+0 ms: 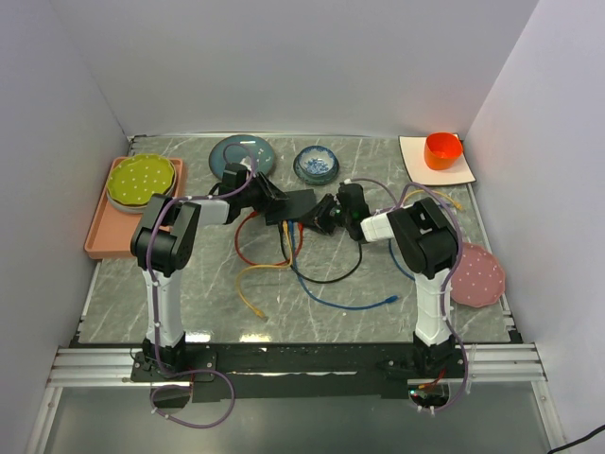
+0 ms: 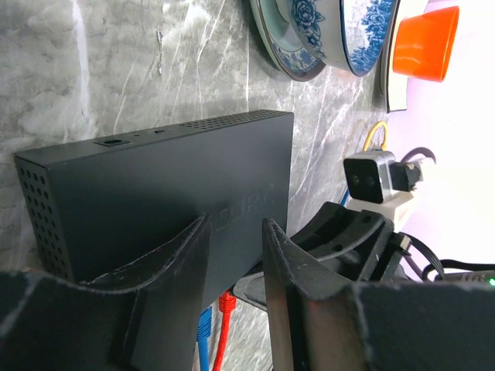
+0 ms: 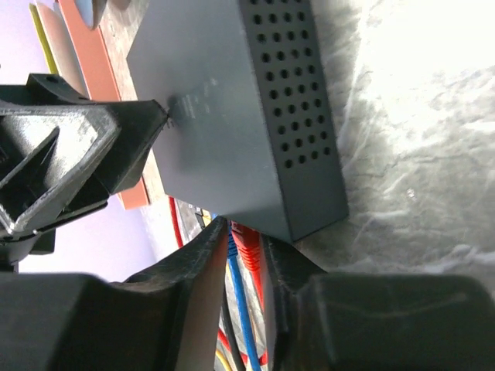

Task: Pull the plug from the switch port

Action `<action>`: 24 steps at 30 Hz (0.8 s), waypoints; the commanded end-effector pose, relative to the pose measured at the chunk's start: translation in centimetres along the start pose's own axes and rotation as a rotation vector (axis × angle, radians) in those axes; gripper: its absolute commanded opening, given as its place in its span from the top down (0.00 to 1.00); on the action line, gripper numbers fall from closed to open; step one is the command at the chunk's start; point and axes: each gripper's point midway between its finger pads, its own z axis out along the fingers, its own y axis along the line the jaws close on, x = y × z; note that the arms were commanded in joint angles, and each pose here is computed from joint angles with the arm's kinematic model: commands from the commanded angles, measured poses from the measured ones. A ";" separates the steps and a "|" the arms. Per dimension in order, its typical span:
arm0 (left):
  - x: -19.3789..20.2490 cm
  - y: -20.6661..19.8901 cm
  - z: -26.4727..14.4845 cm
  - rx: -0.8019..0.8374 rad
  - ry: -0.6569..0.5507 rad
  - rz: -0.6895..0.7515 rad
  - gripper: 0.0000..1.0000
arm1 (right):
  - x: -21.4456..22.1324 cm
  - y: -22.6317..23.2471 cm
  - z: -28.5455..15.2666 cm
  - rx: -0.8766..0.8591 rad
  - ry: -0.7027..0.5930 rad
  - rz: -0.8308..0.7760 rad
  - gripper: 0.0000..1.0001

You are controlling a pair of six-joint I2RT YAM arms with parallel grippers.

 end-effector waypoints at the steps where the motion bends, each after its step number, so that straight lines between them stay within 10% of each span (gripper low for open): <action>1: 0.8 0.7 0.3 -0.015 0.021 0.008 0.60 | -1.3 0.8 0.2 -0.058 -0.036 0.018 0.76; 12: 0.9 0.8 0.5 -0.009 0.025 0.002 0.60 | -1.0 0.3 0.3 -0.056 -0.025 -0.007 1.00; 24: 4.0 -3.0 -2.4 0.215 0.002 -0.088 0.52 | -0.2 -1.1 -0.4 -0.009 -0.008 -0.092 1.00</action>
